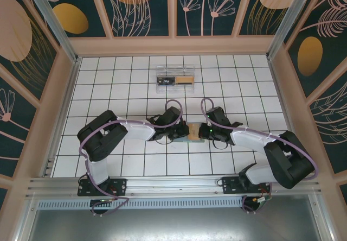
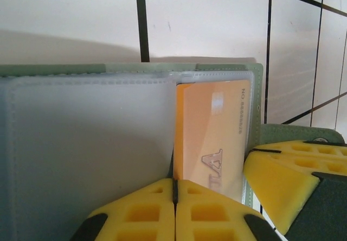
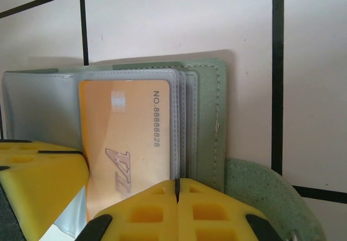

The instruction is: Take the credit cards out of the card holder

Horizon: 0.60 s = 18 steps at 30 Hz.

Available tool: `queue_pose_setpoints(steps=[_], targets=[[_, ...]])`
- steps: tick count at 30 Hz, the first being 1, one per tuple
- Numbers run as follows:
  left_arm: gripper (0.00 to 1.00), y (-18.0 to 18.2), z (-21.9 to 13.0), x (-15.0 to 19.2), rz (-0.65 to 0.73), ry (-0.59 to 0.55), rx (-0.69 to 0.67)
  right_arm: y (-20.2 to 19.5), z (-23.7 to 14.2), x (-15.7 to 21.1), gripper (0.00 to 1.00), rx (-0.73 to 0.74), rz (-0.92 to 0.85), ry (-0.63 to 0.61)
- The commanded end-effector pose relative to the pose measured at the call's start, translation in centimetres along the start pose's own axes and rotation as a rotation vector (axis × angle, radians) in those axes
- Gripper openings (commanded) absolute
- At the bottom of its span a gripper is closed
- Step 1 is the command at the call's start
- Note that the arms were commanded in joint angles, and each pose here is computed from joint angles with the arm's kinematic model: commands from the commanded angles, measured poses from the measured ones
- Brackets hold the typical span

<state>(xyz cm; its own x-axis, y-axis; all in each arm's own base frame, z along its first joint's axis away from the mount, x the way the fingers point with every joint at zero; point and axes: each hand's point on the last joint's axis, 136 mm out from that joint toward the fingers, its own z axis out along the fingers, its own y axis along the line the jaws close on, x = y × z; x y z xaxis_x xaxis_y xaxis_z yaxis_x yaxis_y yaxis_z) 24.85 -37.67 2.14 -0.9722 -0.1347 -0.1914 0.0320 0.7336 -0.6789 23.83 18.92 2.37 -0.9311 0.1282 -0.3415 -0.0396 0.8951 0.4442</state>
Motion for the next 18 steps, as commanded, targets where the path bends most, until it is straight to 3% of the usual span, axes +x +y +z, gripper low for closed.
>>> queue_pose_setpoints(steps=[1, 18], targets=[[0.03, 0.2, 0.1, 0.8, -0.005, 0.027, 0.008, -0.7, 0.5, 1.3, 0.0, 0.015, 0.009, 0.044], [0.0, 1.3, -1.9, 0.1, -0.019, -0.028, -0.026, -1.4, 0.7, 1.6, 0.0, 0.042, 0.025, 0.049]])
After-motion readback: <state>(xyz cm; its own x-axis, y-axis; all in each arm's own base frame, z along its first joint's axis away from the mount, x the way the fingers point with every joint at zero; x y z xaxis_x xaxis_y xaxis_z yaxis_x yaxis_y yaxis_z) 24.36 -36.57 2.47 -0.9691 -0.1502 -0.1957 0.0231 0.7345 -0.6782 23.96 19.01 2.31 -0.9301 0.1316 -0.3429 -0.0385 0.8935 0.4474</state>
